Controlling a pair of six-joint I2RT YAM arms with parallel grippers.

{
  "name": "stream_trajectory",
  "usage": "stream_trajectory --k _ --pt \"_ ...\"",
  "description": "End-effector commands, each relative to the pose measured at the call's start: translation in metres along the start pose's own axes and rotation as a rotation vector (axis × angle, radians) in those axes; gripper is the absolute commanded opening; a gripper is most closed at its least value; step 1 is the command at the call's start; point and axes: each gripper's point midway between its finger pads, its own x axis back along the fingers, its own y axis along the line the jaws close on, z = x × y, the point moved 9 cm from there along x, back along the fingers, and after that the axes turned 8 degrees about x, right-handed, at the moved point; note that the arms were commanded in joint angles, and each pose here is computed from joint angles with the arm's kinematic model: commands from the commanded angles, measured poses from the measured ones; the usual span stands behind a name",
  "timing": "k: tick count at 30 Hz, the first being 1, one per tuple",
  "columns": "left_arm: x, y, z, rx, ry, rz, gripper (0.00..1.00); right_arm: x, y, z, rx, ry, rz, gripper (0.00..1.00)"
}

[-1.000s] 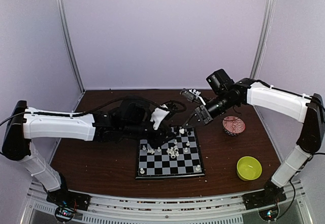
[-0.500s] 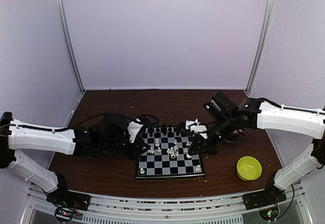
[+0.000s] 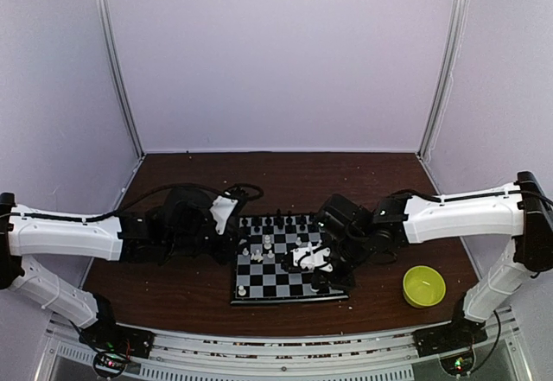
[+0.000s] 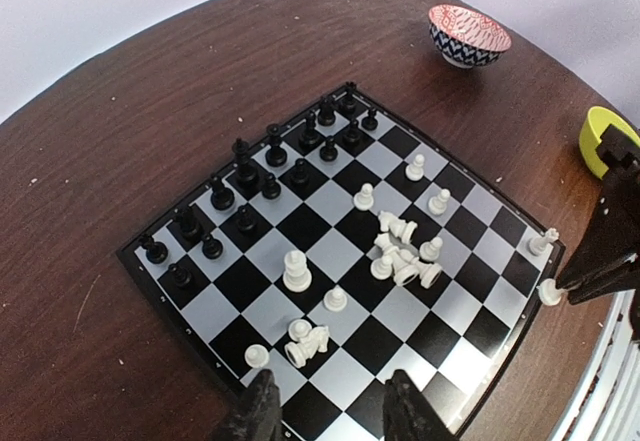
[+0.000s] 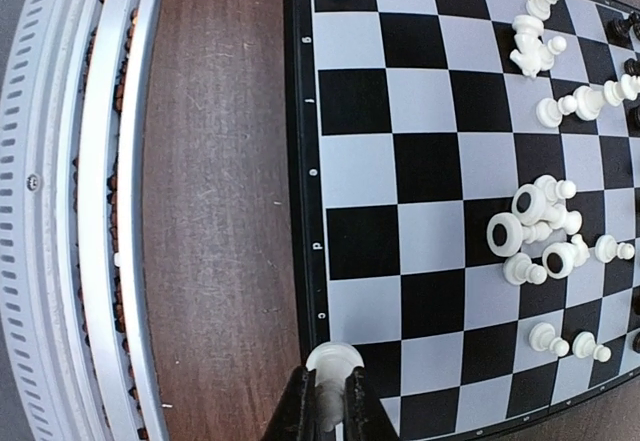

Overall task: Set up the chess pieces on the board
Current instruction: Place the bishop on f1.

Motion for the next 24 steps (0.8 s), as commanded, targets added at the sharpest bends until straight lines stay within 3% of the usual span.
stream_trajectory --k 1,24 --pt "0.003 -0.007 -0.022 0.016 -0.071 0.032 0.35 -0.004 -0.011 -0.01 0.014 0.003 0.057 0.05" --pt "-0.01 -0.008 -0.015 0.015 -0.024 0.035 0.35 -0.033 -0.015 -0.007 -0.018 0.037 0.024 0.08"
